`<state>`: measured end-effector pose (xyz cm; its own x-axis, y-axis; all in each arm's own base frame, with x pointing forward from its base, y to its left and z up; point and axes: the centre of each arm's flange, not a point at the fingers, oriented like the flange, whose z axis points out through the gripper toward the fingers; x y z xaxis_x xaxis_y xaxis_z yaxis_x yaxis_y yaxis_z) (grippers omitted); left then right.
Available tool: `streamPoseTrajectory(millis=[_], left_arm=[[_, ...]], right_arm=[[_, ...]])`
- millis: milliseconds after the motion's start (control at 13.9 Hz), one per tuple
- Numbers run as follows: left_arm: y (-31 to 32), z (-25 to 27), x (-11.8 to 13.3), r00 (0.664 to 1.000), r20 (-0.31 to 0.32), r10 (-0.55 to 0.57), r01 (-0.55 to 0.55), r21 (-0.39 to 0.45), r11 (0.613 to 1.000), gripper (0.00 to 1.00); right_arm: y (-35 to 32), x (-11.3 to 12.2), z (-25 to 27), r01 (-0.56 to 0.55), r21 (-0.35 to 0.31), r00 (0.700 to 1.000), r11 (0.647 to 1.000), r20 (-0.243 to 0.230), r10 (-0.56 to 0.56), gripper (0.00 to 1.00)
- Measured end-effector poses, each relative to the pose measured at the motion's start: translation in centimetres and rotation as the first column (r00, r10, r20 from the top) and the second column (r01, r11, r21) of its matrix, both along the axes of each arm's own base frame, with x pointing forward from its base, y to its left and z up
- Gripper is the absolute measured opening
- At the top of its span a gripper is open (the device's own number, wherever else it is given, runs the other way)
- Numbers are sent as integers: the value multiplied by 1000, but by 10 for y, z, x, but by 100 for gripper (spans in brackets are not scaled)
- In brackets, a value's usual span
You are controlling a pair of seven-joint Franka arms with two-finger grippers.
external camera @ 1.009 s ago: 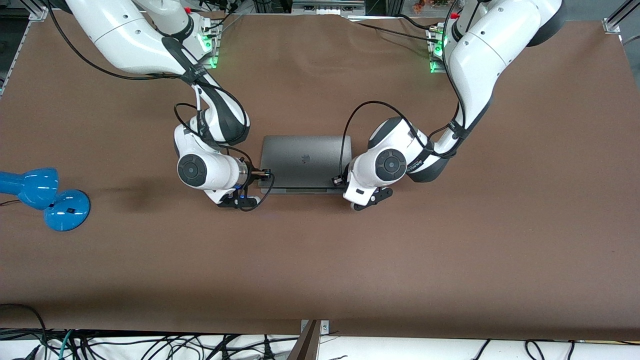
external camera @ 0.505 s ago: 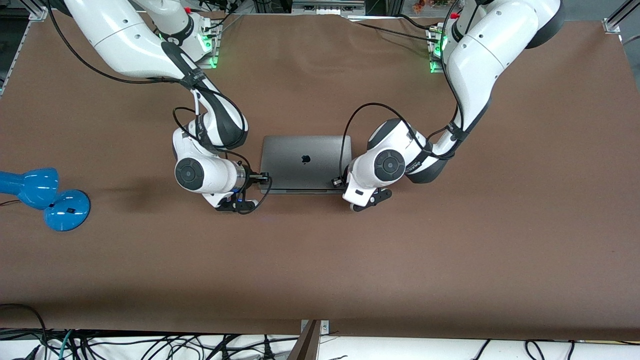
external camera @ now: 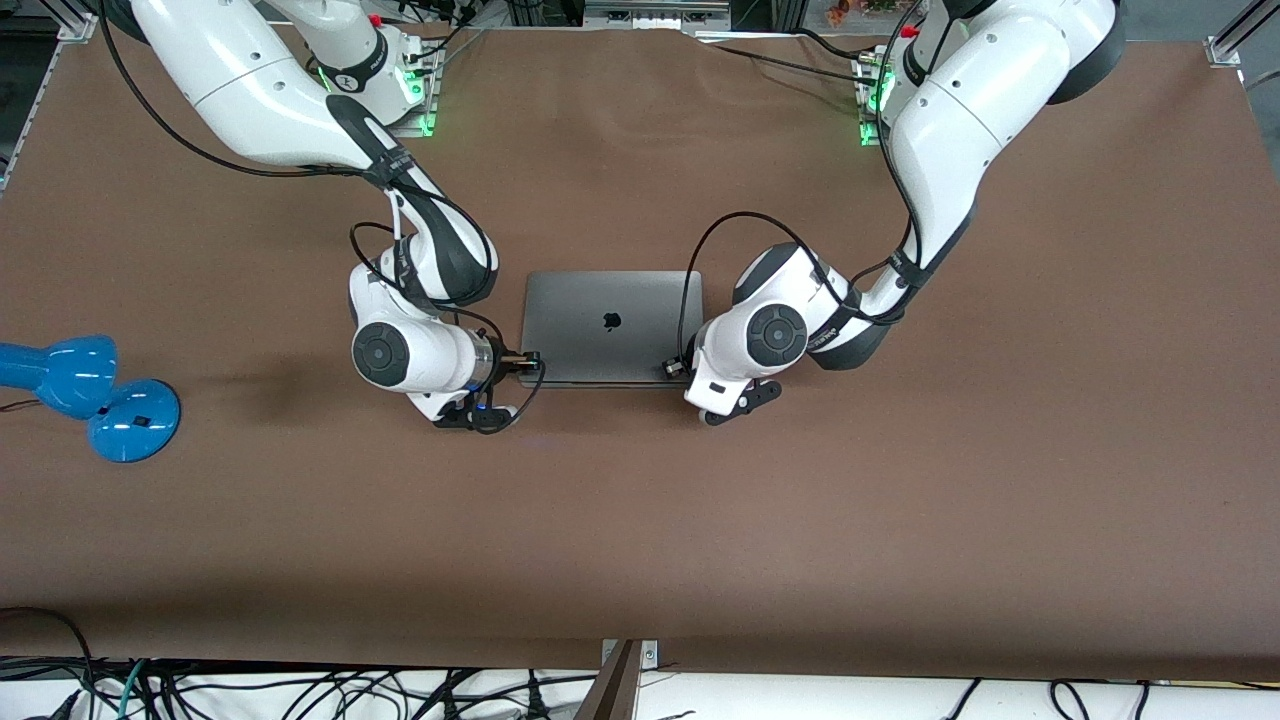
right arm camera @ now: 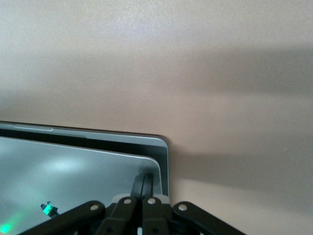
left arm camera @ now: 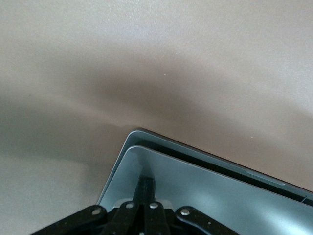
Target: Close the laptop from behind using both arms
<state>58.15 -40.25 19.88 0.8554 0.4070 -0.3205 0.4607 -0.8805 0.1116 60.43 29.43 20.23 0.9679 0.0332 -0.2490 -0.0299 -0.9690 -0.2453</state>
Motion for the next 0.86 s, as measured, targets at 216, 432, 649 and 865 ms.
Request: streamPoseTrajectory(millis=[216,432,649,865], left_arm=[[-1,-3,0,1000,1,-1,1,3,1000,1],[-1,-6,-1,1000,1,-1,1,7,1000,1],[1,-11,0,1000,8,3,-3,15,1000,1],[1,-14,0,1000,12,3,-3,17,1000,1]], right_arm=[[1,0,-8,4,5,1000,1000,3,-4,1],[4,0,-13,6,10,1000,1000,11,-7,1],[5,0,-22,13,15,1000,1000,16,-13,1],[5,1,-22,12,16,1000,1000,17,-12,1]])
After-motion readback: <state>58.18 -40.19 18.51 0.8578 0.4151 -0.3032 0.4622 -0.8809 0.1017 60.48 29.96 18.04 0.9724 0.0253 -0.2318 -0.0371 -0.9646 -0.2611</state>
